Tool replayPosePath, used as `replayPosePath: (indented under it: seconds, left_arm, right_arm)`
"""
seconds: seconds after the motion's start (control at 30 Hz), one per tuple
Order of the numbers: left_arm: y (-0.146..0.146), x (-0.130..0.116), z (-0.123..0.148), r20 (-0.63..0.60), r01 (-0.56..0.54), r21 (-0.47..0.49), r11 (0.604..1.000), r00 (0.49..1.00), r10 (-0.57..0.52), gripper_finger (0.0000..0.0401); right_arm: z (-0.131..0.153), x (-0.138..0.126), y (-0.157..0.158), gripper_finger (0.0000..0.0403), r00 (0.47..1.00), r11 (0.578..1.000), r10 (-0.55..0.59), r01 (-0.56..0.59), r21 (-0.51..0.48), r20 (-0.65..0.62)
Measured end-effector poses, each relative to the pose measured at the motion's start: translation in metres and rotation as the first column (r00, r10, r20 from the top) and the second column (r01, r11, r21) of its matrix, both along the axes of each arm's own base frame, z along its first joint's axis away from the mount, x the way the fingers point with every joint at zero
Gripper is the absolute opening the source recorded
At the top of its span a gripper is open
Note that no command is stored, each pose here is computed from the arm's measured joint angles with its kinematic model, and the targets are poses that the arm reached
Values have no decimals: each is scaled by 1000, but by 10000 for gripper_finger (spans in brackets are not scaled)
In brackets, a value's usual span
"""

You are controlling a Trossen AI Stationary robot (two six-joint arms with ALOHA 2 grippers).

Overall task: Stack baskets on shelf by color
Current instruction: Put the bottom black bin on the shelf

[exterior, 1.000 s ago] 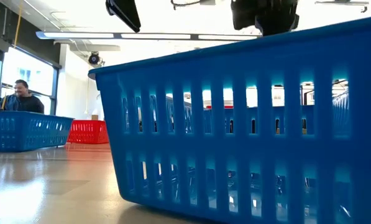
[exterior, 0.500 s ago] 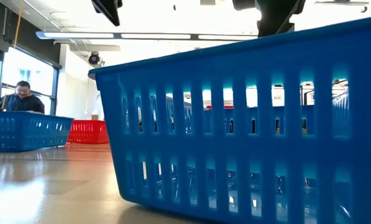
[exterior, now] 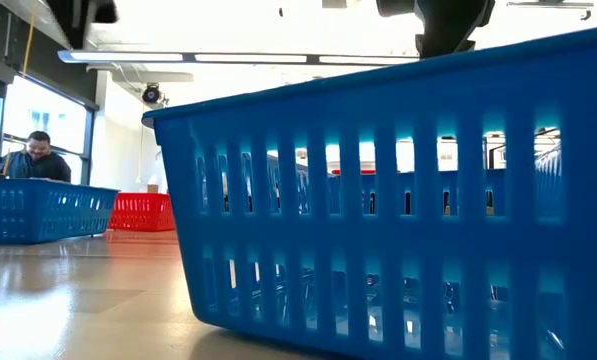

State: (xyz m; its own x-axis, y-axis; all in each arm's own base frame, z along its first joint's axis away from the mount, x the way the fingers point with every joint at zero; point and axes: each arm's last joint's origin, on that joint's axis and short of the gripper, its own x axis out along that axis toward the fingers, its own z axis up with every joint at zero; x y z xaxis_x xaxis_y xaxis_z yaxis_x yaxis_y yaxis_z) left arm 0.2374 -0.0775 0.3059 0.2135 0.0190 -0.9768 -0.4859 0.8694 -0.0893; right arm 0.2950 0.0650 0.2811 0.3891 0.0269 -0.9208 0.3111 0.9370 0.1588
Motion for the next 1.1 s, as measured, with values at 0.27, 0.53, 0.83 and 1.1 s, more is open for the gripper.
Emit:
replayPosePath:
  seconds: [0.27,0.53,0.83,1.1]
  left_arm:
    - [-32,-18,-15,-54,-269,-46,962,962,266,133]
    - [-61,-42,-35,-114,-488,-44,872,870,481,133]
    - [-84,-57,-52,-117,-650,-78,756,759,641,133]
    - [-104,-60,-70,-131,-750,-28,660,658,742,133]
  right_arm:
    - [-1,-1,-1,81,998,998,59,-58,9,-22]
    - [-1,-2,0,81,989,989,147,-147,3,-27]
    - [-1,-2,0,81,975,974,223,-223,-28,-26]
    - [-1,-2,0,81,973,973,229,-229,-30,-27]
